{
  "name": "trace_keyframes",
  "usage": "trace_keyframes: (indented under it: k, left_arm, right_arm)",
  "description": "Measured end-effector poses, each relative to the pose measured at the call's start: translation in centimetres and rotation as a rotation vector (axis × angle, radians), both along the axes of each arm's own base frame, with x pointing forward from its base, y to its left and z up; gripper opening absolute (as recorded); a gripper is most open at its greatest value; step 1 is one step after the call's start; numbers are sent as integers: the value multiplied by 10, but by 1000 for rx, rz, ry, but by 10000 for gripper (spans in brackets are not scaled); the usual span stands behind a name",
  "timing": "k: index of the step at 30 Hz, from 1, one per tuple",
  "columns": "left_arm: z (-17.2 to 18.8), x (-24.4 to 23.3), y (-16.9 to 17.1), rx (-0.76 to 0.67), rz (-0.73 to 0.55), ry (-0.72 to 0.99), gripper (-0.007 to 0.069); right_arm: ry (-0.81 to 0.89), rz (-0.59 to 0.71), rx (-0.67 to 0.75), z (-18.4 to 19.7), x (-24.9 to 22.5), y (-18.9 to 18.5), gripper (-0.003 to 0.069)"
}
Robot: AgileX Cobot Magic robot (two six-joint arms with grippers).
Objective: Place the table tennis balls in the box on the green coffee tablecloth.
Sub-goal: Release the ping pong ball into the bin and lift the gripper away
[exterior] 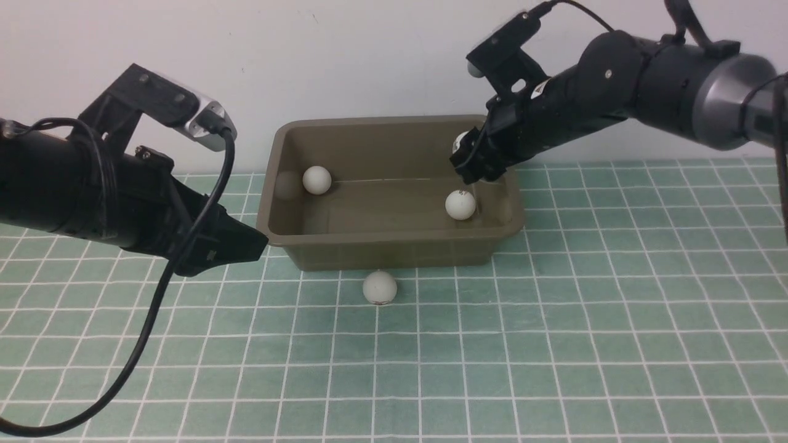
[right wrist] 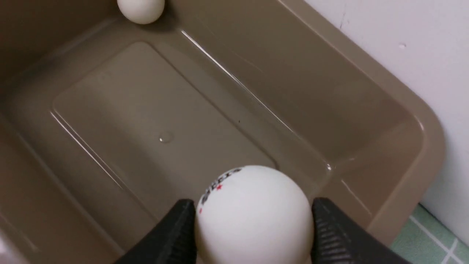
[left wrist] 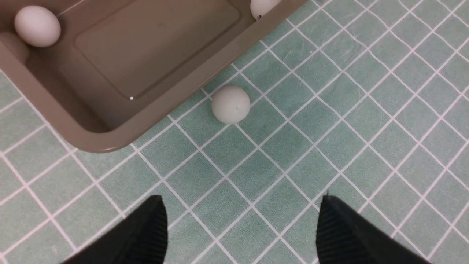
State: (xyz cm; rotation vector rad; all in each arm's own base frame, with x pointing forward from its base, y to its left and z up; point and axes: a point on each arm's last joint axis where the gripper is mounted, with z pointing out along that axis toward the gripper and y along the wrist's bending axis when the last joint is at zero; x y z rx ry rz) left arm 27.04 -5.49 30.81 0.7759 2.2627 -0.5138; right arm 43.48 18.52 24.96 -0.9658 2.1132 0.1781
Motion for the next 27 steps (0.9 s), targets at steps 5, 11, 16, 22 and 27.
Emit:
trace_keyframes:
  k: [5, 11, 16, 22, 27]
  left_arm:
    - [0, 0, 0, 0, -1, -1, 489]
    - [0, 0, 0, 1, -1, -1, 489]
    - [0, 0, 0, 1, -1, -1, 489]
    - [0, 0, 0, 1, -1, -2, 489]
    - [0, 0, 0, 1, -1, -2, 489]
  right_arm:
    - [-1, 11, 5, 0, 0, 1, 360]
    - [-2, 11, 5, 0, 0, 1, 389]
    - [2, 5, 24, 0, 0, 2, 393]
    - [38, 2, 57, 0, -2, 4, 400]
    - [65, 27, 40, -2, -5, 4, 435]
